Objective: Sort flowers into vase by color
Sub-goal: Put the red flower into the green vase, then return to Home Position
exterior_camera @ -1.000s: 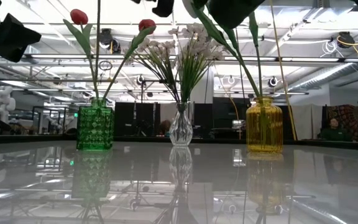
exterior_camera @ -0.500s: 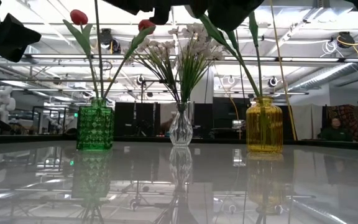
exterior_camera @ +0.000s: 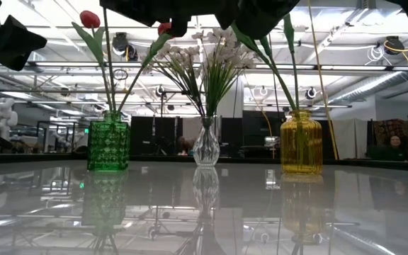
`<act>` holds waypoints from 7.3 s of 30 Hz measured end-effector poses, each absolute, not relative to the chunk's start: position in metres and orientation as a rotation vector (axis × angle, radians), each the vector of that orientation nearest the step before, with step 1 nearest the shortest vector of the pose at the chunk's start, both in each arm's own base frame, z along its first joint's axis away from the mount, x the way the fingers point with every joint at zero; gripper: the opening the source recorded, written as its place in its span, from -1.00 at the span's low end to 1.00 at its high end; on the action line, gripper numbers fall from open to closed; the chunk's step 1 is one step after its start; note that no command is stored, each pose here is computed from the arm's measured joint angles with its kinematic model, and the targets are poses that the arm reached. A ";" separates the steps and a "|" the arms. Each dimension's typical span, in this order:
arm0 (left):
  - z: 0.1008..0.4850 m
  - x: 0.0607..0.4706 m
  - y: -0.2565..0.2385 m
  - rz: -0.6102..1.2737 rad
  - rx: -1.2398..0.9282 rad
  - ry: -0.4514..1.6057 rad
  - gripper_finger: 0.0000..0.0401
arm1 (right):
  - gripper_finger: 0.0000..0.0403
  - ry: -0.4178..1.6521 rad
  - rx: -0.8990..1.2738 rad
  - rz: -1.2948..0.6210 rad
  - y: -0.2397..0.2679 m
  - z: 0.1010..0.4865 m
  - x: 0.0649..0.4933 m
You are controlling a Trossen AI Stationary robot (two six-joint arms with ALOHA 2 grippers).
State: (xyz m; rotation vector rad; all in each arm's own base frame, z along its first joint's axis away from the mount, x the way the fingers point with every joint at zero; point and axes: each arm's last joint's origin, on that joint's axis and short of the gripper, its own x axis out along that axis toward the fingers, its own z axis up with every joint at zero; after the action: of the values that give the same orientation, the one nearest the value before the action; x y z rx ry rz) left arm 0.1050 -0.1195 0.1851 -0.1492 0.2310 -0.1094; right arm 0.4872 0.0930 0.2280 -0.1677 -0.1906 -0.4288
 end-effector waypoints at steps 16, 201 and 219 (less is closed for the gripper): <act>0.185 0.105 -0.119 -0.110 -0.148 0.232 0.45 | -0.60 -0.131 -0.118 -0.490 0.098 0.222 0.486; 0.167 0.112 0.000 0.129 0.087 0.010 -1.00 | -1.00 0.029 0.104 0.058 0.026 0.165 0.133; 0.168 0.097 -0.001 0.067 0.037 -0.034 -1.00 | -1.00 0.011 0.142 0.071 0.022 0.169 0.116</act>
State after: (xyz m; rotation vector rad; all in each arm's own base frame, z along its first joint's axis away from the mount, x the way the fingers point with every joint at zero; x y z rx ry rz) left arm 0.0973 -0.0007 0.1682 0.0366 -0.0339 0.0671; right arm 0.1165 0.0224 0.1694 0.1423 0.0109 0.0710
